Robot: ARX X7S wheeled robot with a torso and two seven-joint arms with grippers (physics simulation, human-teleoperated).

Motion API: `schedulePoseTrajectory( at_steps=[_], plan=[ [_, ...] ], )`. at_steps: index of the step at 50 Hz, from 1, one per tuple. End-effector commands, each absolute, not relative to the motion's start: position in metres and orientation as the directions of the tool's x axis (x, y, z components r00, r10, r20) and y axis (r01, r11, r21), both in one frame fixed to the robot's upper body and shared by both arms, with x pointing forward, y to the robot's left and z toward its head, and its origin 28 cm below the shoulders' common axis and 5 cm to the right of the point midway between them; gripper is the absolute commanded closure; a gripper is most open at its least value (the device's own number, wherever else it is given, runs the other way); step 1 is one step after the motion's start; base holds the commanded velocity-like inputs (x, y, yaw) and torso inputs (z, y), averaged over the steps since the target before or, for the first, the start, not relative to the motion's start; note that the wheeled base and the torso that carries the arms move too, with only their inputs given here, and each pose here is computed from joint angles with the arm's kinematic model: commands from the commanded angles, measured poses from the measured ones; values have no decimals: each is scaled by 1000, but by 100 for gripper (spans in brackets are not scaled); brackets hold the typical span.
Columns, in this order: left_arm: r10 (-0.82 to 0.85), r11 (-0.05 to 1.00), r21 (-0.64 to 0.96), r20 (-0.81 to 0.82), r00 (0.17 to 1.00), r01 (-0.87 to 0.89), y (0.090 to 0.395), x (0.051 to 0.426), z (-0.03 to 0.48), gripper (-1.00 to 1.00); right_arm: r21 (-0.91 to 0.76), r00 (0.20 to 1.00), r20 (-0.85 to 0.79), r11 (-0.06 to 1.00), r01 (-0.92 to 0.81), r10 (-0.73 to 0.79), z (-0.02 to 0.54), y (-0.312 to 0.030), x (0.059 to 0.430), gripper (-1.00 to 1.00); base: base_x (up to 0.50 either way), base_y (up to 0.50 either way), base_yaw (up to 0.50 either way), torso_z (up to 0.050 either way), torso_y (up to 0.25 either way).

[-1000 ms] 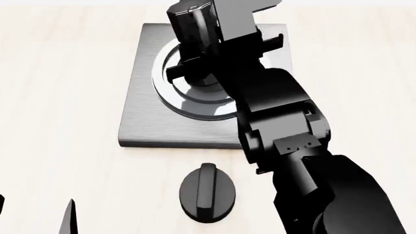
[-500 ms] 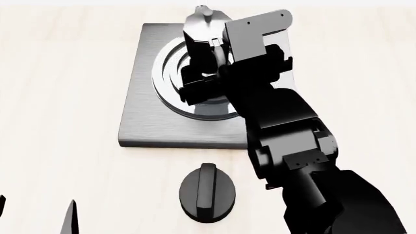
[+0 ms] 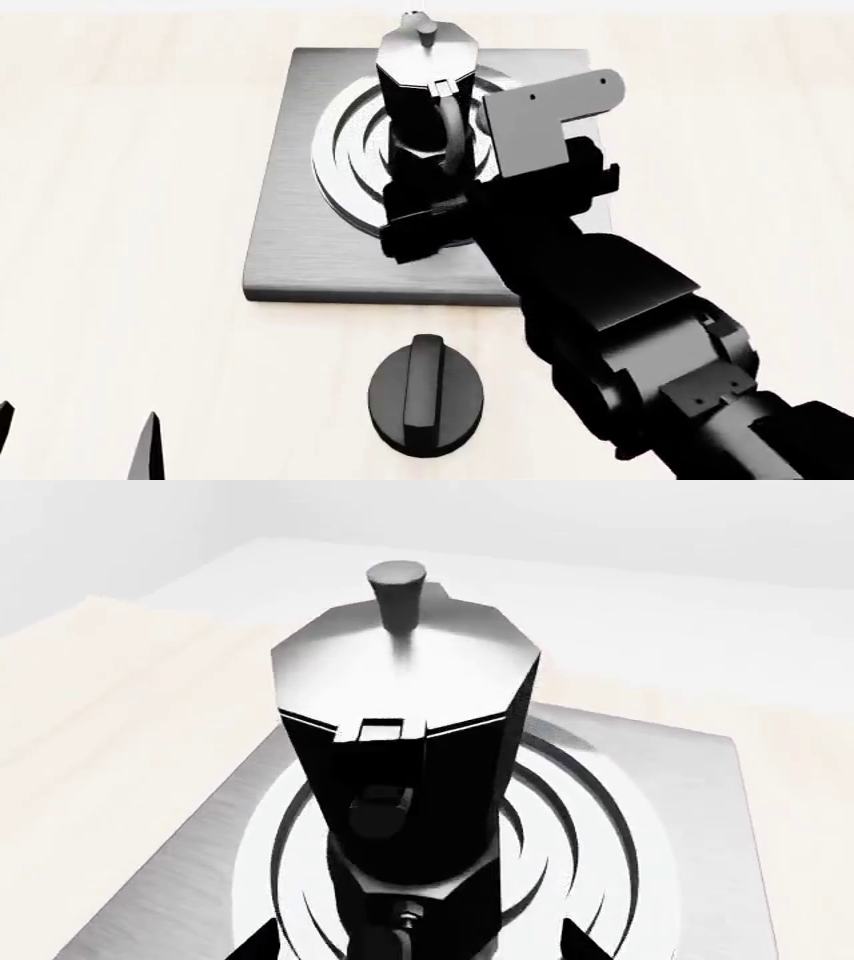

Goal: Put the moka pot on the stove.

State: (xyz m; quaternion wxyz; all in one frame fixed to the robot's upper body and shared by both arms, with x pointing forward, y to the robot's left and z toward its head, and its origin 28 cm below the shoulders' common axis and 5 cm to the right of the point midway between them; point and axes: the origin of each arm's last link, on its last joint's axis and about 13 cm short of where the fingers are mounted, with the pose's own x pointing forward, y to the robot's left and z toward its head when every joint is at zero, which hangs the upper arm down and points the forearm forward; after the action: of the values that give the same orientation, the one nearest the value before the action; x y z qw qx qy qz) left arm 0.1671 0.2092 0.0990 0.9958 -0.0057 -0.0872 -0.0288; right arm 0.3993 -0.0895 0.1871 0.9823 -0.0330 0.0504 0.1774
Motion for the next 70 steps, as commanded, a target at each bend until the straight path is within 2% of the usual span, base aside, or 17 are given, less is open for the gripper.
schedulePoseTrajectory(
  at_steps=[1, 13, 20, 22, 24, 32, 39, 53, 70],
  plan=[
    [-41, 998, -35, 222, 974, 50, 211, 169, 104, -100, -28, 917, -63, 918, -396, 393, 194, -90, 371, -100, 0, 0, 0, 0, 0],
    [-48, 998, -27, 224, 974, 55, 209, 169, 103, -100, -12, 908, -9, 908, -420, 420, 208, -98, 332, -100, 0, 0, 0, 0, 0],
    [-45, 998, -25, 229, 972, 52, 210, 167, 106, -100, 1, 898, 55, 899, -437, 437, 215, -103, 291, -100, 0, 0, 0, 0, 0],
    [-43, 998, -26, 229, 972, 50, 210, 167, 106, -100, -75, 904, 83, 907, -413, 419, 216, -105, 278, -100, 0, 0, 0, 0, 0],
    [-43, 998, -26, 230, 972, 50, 210, 166, 106, -100, -43, 902, 134, 912, -409, 411, 219, -106, 264, -100, 0, 0, 0, 0, 0],
    [-54, 998, -15, 234, 971, 59, 207, 164, 106, -100, -157, 909, 228, 935, -319, 349, 220, -111, 226, -100, 0, 0, 0, 0, 0],
    [-40, 999, -18, 249, 968, 46, 210, 163, 110, -100, -136, 915, 320, 968, -211, 244, 205, -115, 205, -100, 0, 0, 0, 0, 0],
    [-27, 999, -25, 264, 964, 35, 213, 162, 114, -100, -141, 910, 361, 976, -163, 204, 175, -102, 183, -100, 0, 0, 0, 0, 0],
    [-23, 999, -28, 280, 960, 32, 215, 160, 117, -100, 11, 920, 387, 998, -69, 59, 138, -107, 160, -100, 0, 0, 0, 0, 0]
  ],
)
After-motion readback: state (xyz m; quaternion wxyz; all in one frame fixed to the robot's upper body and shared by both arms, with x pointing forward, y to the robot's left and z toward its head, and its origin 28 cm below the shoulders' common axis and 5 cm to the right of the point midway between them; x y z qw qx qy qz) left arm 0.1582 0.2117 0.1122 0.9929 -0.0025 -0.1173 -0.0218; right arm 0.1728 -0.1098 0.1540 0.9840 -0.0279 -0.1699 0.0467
